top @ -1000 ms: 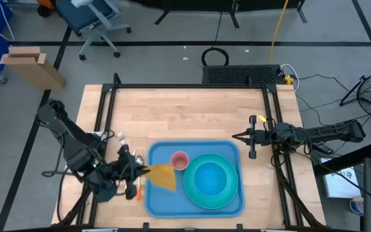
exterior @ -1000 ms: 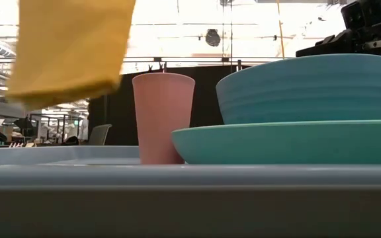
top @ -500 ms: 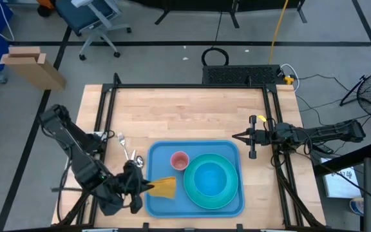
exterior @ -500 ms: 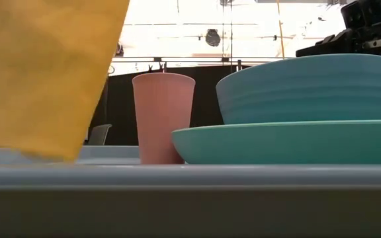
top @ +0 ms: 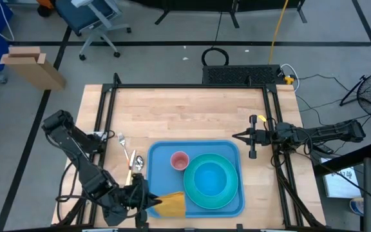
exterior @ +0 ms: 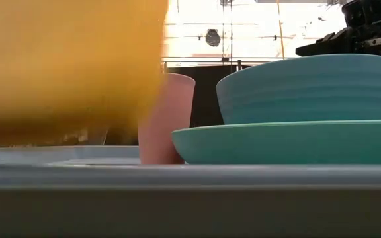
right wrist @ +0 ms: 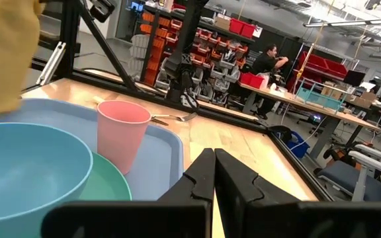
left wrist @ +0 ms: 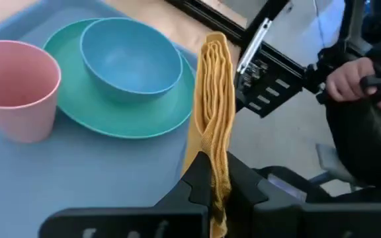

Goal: Set up tray
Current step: Put the yellow table napkin to the bottom left of the pink cup on the blue tray

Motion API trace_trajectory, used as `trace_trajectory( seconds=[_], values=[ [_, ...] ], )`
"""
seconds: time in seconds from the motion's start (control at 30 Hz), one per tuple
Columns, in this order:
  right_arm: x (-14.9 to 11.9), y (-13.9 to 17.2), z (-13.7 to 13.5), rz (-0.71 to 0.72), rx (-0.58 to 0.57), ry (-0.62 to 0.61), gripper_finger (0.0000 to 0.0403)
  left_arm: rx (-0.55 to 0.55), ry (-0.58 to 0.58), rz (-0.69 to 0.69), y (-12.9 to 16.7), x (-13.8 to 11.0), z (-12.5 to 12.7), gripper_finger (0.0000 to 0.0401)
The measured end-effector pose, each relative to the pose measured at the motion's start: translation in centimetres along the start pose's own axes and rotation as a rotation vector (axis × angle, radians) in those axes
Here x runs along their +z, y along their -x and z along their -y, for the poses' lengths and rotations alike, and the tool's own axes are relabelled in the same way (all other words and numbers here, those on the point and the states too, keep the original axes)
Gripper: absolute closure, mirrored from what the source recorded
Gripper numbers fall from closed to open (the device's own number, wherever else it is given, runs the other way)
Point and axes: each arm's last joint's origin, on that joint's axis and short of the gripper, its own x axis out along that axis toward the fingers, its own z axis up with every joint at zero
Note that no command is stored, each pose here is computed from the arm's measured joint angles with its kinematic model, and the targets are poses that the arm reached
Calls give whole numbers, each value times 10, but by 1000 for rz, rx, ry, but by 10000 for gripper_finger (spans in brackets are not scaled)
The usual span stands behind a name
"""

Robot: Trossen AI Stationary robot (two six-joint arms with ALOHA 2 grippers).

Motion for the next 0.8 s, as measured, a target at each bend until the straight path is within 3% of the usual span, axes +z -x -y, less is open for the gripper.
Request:
trace_trajectory(
  seconds=[0.13,0.37,0.6,0.8],
  values=[
    [0,0,0,1,0,0,403,60,32,-48,2,-7,-6,387],
    [0,0,0,4,-1,10,403,319,36,-148,2,-9,-38,384],
    [1,0,0,8,-2,2,403,423,-1,-158,-10,3,-58,387],
    [0,0,0,-5,2,-11,403,518,12,-237,-26,-13,-90,387]
  ],
)
